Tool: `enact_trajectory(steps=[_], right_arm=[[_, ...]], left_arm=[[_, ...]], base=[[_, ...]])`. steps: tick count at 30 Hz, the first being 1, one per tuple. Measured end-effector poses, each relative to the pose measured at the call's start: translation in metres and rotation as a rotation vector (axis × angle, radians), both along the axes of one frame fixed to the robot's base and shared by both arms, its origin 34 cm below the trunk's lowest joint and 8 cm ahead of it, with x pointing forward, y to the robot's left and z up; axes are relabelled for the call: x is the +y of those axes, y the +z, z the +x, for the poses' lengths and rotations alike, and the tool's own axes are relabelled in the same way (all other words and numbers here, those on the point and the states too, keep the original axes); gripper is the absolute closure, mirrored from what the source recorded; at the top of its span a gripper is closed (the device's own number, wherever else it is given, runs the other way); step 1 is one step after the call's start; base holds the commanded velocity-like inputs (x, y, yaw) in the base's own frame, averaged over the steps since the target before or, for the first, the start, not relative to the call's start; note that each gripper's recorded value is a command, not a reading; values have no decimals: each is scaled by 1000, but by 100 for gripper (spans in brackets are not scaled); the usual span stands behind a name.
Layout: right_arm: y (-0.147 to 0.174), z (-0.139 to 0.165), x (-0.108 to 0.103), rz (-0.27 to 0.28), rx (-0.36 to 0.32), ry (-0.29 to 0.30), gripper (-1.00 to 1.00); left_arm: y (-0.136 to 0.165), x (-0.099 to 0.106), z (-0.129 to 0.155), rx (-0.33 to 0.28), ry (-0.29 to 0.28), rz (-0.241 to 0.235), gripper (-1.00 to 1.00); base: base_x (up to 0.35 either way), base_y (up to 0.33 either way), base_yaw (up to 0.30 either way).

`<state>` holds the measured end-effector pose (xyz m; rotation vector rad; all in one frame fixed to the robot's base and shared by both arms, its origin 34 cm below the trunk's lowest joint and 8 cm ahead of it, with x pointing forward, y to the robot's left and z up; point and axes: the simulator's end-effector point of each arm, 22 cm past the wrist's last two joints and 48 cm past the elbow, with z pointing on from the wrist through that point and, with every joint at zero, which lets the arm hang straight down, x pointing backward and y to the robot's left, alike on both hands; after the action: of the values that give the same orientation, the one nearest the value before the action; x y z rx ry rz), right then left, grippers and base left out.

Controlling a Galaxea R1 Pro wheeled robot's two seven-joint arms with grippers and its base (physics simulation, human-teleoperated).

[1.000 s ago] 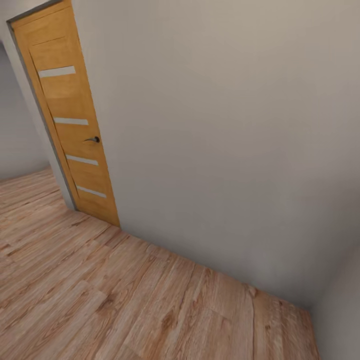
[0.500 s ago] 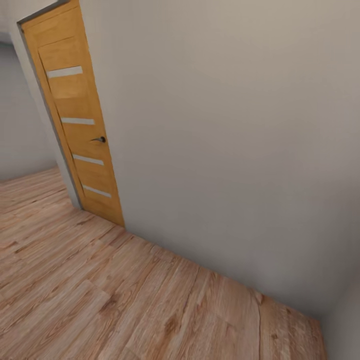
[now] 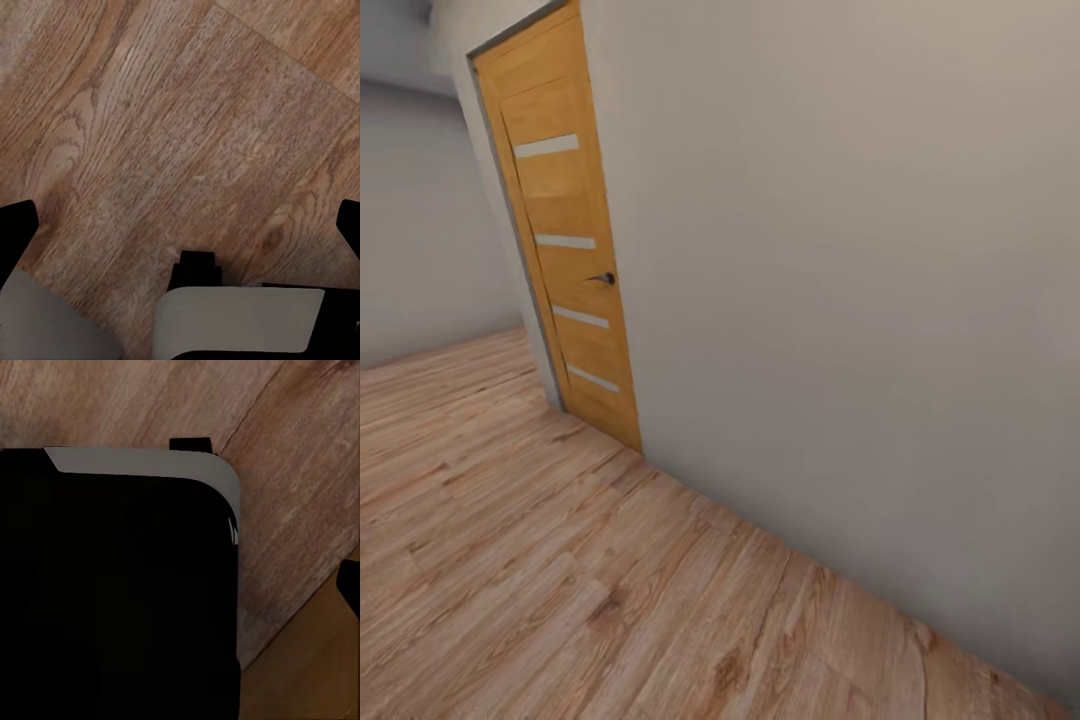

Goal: Move the two storage containers from the living room to the garage. In the garage, place one container on the floor and stack the other container on top of it (either order is fine).

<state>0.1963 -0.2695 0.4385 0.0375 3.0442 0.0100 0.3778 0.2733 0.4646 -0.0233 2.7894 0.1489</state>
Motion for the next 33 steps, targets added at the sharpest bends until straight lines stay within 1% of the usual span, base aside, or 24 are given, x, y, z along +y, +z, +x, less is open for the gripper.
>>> enact_trajectory(steps=[33], right_arm=[[0, 0, 0, 0, 0, 0, -100]], left_arm=[[0, 0, 0, 1, 0, 0, -100]], base=[[178, 0, 252]])
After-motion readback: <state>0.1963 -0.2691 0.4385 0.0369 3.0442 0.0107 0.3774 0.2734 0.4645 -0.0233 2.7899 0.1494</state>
